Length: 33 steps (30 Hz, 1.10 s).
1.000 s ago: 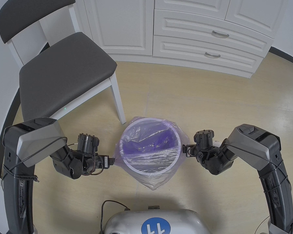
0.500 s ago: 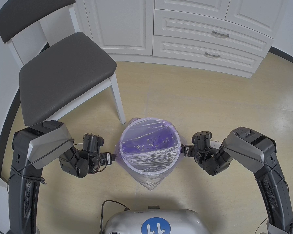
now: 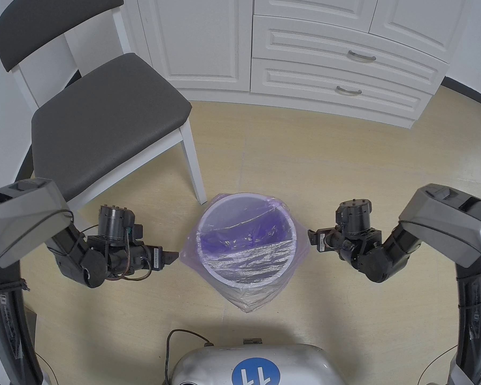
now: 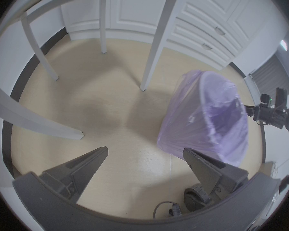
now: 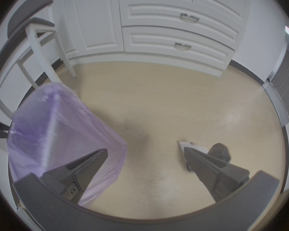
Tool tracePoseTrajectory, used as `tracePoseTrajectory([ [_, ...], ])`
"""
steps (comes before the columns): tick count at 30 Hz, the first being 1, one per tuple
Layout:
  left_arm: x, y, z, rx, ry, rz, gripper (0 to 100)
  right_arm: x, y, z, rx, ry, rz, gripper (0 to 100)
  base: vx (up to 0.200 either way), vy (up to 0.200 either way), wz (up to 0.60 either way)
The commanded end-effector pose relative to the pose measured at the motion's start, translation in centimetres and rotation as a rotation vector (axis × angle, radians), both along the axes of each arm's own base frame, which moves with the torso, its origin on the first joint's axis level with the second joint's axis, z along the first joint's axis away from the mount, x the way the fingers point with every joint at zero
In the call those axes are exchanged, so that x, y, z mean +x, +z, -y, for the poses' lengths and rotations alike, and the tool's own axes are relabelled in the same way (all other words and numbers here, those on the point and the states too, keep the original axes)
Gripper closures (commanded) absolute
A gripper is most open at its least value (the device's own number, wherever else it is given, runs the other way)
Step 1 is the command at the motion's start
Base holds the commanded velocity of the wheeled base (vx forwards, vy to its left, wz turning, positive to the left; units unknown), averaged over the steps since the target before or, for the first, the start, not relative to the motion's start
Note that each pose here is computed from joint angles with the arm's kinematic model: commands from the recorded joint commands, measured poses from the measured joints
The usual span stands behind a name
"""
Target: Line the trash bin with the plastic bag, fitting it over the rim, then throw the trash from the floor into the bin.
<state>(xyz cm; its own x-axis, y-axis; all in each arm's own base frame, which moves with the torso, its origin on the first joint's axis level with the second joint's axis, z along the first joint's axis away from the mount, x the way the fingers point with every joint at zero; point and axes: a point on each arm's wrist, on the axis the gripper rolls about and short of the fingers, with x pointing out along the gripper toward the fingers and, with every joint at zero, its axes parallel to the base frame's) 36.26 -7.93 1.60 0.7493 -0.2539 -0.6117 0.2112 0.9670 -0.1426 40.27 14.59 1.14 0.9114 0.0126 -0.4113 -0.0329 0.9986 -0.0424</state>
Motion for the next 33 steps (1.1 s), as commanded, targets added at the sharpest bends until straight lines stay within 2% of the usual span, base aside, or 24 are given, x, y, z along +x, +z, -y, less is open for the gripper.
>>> tracePoseTrajectory([
  [1,-2.5,4.8,-1.9,-0.015,-0.033,0.094,0,-3.0,5.2,-0.6,0.019,0.068,0.1,0,0.0,0.0,0.0],
  [4,-3.2,5.5,-1.5,-0.019,-0.048,0.11,0,-3.5,5.2,-1.5,0.025,0.086,0.125,0,0.0,0.0,0.0],
  [7,-4.0,5.6,1.1,-0.026,-0.114,0.112,0,-4.2,5.2,-2.4,0.031,0.109,0.141,0,0.0,0.0,0.0],
  [10,-4.4,4.0,4.3,-0.007,-0.172,0.115,0,-5.0,5.7,-2.7,0.018,0.128,0.149,0,0.0,0.0,0.0],
  [15,-2.7,1.4,8.0,0.03,-0.12,0.267,0,-6.1,7.1,-2.1,-0.005,0.138,0.192,0,0.0,0.0,0.0],
  [19,-0.8,0.5,10.0,0.142,-0.135,0.332,0,-6.8,8.3,-1.7,-0.025,0.148,0.267,0,0.0,0.0,0.0],
  [20,-0.7,0.5,10.1,0.147,-0.131,0.335,0,-6.8,8.3,-1.7,-0.025,0.149,0.27,0,0.0,0.0,0.0],
  [21,-0.1,-0.1,10.6,0.22,-0.127,0.349,0,-7.5,8.9,-1.6,-0.038,0.16,0.303,0,0.0,0.0,0.0],
  [23,0.3,-0.3,10.9,0.276,-0.137,0.36,0,-8.6,9.5,-1.6,-0.057,0.18,0.341,0,0.0,0.0,0.0],
  [27,0.9,-0.4,11.6,0.339,-0.163,0.385,0,-10.5,10.9,-1.1,-0.101,0.201,0.423,0,0.0,0.0,0.0],
  [29,1.0,-0.4,11.7,0.347,-0.165,0.39,0,-10.6,11.1,-1.0,-0.108,0.201,0.434,0,0.0,0.0,0.0],
  [30,1.3,-0.2,12.1,0.381,-0.164,0.4,0,-11.0,11.7,-0.7,-0.12,0.2,0.47,0,0.0,0.0,0.0],
  [33,1.6,-0.3,12.9,0.401,-0.16,0.401,0,-11.2,12.1,-0.4,-0.116,0.191,0.488,0,0.0,0.0,0.0],
])
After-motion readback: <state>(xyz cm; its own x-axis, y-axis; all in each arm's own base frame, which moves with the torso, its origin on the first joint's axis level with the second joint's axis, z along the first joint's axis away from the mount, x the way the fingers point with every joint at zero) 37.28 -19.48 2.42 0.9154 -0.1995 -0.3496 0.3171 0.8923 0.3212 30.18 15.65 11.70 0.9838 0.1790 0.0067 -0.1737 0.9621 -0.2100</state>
